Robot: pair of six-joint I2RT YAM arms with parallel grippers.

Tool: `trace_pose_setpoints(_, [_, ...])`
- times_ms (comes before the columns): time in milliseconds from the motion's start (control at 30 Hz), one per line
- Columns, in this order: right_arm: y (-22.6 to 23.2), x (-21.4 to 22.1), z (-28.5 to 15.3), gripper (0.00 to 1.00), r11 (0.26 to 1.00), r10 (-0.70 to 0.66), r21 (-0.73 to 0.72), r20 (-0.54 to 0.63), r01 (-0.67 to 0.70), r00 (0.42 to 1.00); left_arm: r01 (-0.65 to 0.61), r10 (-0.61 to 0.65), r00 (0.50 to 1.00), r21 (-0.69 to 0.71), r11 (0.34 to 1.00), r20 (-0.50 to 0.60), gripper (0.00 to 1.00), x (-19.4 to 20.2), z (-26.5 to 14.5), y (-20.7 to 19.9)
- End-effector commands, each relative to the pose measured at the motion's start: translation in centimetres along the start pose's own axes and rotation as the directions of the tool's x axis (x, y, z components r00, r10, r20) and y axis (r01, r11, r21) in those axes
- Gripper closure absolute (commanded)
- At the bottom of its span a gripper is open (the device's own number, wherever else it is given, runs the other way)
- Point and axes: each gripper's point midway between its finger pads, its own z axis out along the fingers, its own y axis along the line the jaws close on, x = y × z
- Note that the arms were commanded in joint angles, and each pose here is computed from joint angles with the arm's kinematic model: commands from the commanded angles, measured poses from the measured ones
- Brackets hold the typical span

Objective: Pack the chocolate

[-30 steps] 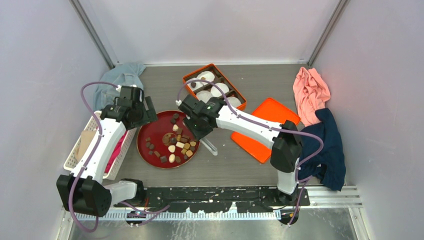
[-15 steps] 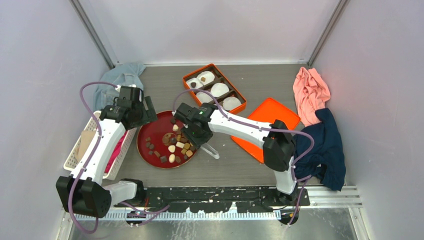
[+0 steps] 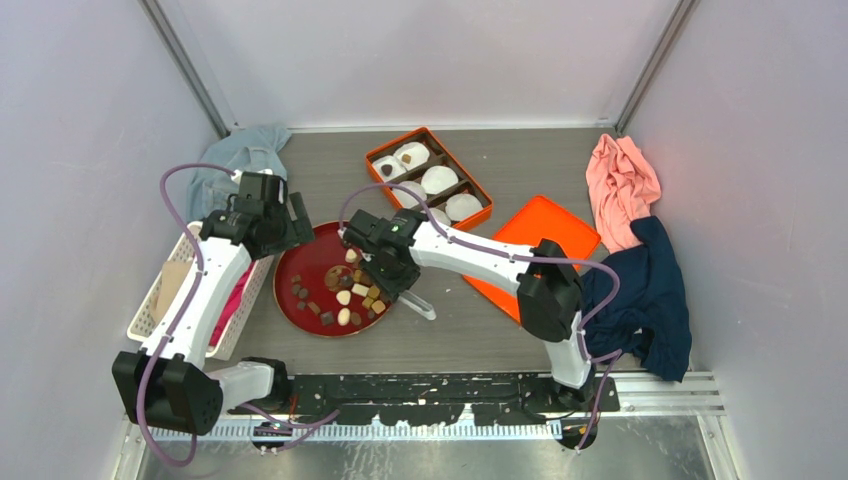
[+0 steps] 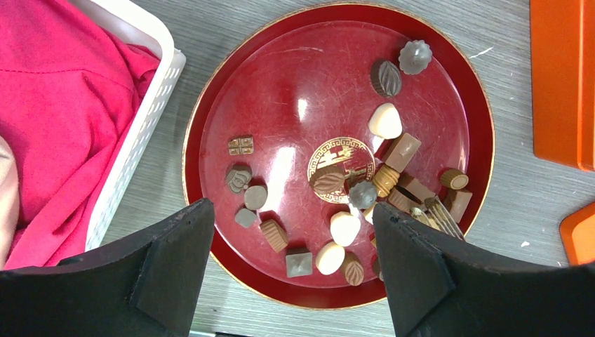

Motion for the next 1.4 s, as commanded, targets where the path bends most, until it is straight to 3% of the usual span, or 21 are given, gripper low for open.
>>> trace_pose_setpoints(0, [1.1,-1.1,-0.3,0.59,0.999,-0.025,-0.035,0.024,0.026,0.999,0.017,-0.018,0.999,0.013,1.000,0.038,0.16,-1.1,-0.1,-0.4])
trace_pose_setpoints(400, [-0.5,-1.6,1.1,0.53,0.998,-0.034,0.056,0.016,0.033,0.999,0.017,-0.017,0.999,0.014,1.000,0.033,0.17,-1.0,0.0,-0.4])
trace_pose_setpoints(933, [0.0,-2.0,2.0,0.58,1.000,-0.021,-0.009,-0.049,0.020,0.999,0.014,-0.014,0.999,0.003,1.000,0.034,0.17,-0.7,0.2,-0.1])
trace_pose_setpoints(1000, [-0.1,-2.2,1.8,0.66,1.000,-0.021,-0.002,-0.044,0.021,0.999,0.014,-0.014,0.999,0.001,1.000,0.033,0.16,-0.6,0.2,0.0])
trace_pose_setpoints(1133, [-0.4,-3.6,0.1,0.90,1.000,-0.007,0.018,0.019,0.007,1.000,0.010,-0.010,0.999,-0.003,1.000,0.034,0.17,-0.6,0.2,0.1])
trace_pose_setpoints(1367, [-0.9,-7.3,-6.8,0.99,0.999,0.034,-0.007,0.226,-0.033,0.973,-0.008,0.009,0.999,-0.021,1.000,0.047,0.16,-1.1,-0.2,0.4])
